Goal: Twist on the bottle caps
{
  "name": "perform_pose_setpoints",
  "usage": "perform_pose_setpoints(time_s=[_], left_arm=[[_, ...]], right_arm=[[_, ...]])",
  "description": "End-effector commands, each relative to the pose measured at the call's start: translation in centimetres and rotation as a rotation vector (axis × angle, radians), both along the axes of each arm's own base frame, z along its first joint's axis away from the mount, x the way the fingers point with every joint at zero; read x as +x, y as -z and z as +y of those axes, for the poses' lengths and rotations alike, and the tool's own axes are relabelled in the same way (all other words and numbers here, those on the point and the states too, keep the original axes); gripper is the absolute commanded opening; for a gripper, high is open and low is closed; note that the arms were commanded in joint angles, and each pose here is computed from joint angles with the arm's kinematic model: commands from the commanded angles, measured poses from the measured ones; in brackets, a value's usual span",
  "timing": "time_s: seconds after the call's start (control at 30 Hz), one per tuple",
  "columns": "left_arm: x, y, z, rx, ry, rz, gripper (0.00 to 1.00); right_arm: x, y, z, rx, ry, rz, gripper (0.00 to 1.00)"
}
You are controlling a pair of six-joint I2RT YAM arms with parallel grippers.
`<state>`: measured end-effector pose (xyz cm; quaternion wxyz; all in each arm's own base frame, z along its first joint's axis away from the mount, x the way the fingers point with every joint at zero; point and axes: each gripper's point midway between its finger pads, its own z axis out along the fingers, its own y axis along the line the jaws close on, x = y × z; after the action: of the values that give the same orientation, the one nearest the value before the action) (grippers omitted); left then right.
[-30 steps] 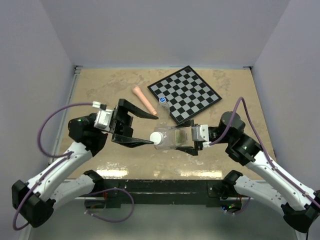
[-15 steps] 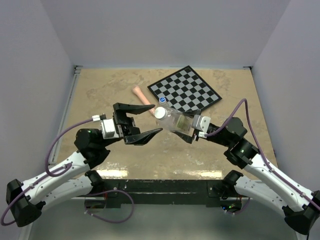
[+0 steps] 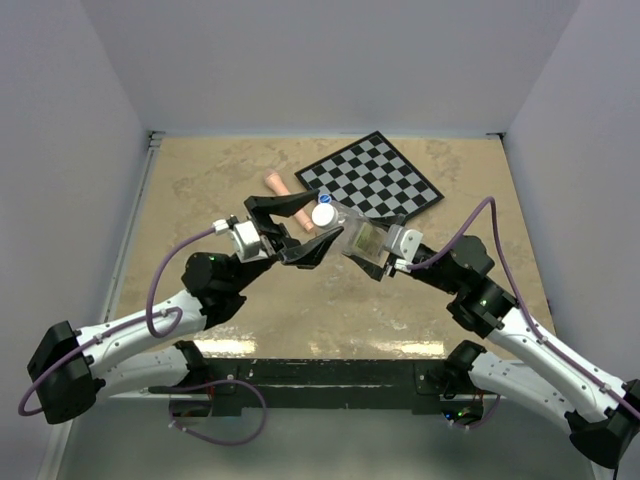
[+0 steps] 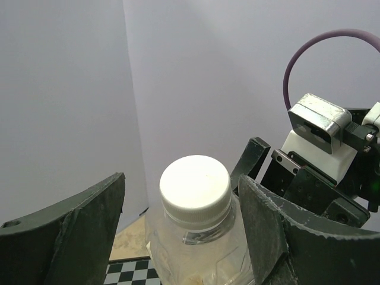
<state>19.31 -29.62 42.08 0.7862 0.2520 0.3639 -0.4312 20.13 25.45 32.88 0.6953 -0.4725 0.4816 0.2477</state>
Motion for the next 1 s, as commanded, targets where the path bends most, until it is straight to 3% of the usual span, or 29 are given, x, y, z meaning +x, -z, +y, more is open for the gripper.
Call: perform_pose_setpoints(time_s=[0.0, 0.73, 0.83, 0.97], left_arm=[[-0.6, -3.7, 1.4, -0.132, -0.029, -0.086, 0.81], [-0.2, -4.3, 0.8, -0.183, -0.015, -0.063, 0.65], [-0.3, -4.4, 0.6, -0.179, -0.008, -0.065, 0.53], [-0.6, -4.5, 0.0, -0.150, 0.015, -0.067, 0.16]], right_arm=[[0.3, -1.3, -0.1, 0.033, 0.022, -0.054, 0.00], [0.5, -1.0, 0.0, 0.024, 0.025, -0.051, 0.00], [0.5, -1.1, 0.0, 0.025, 0.025, -0.052, 0.00], [0.4, -1.0, -0.1, 0.023, 0.025, -0.050, 0.00]])
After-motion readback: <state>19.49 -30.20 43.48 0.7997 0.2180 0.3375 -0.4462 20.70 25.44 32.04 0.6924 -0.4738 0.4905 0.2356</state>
